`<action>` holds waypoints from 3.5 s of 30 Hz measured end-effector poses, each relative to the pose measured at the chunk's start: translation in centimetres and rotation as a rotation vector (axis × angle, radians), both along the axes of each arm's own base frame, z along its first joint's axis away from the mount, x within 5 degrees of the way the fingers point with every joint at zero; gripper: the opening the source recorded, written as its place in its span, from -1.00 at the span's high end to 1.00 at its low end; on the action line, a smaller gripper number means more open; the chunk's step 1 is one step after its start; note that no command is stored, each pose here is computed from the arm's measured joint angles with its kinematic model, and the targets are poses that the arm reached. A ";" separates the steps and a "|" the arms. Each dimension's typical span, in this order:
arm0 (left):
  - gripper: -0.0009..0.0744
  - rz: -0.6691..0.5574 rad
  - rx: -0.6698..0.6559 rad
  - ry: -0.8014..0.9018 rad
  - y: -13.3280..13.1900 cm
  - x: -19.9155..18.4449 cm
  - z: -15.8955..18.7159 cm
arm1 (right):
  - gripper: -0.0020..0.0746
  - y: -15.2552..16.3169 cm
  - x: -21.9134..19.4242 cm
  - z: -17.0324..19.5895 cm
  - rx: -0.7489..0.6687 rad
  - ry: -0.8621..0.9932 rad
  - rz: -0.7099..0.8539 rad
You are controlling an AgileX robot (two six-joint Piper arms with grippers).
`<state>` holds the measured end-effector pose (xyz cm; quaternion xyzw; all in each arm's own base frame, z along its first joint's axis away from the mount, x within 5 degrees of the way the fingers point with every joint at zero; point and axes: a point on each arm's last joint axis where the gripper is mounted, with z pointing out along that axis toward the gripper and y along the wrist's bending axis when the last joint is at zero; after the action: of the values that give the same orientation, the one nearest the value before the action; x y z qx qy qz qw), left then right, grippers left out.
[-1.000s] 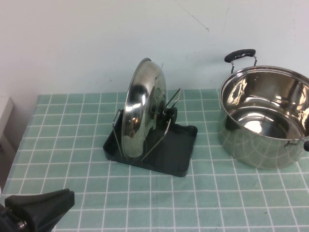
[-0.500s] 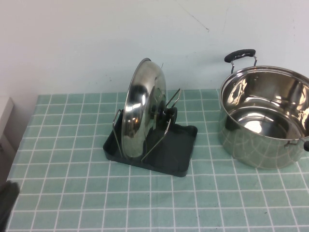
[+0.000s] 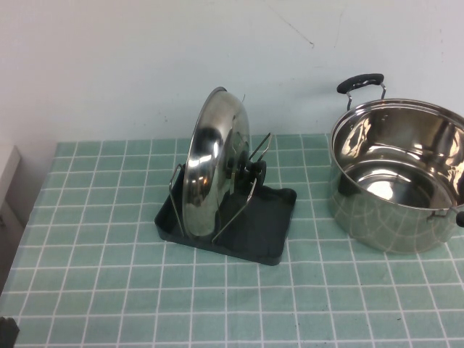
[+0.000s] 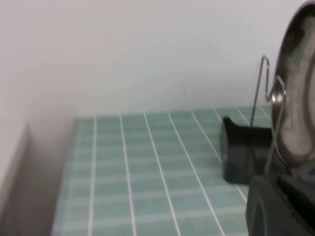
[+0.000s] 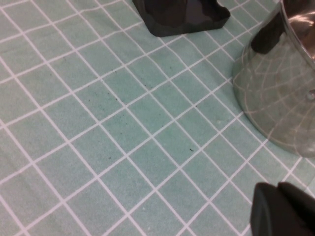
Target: Put pot lid on rack
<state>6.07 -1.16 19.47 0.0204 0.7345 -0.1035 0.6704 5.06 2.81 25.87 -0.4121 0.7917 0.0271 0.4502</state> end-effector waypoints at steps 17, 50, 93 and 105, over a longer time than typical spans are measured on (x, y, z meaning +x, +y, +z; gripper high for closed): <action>0.98 0.092 -0.061 0.190 0.6 -0.8 -1.8 | 0.95 0.0 0.0 0.0 0.001 -0.001 0.000; 0.98 0.077 0.016 0.179 0.6 -0.8 -1.8 | 0.95 0.0 0.0 0.0 0.001 -0.001 0.000; 0.98 0.077 0.019 0.181 0.6 -0.8 -1.8 | 0.95 -3.2 0.7 -8.8 0.136 -0.275 -0.625; 0.98 0.077 0.019 0.181 0.6 -0.8 -1.8 | 0.95 -3.3 0.5 -9.2 0.127 -0.239 -0.637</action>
<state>5.28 -0.55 17.65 -0.0109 0.7931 -0.0721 0.6048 5.52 -0.45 16.63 -0.1155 0.8190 -0.1141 0.5504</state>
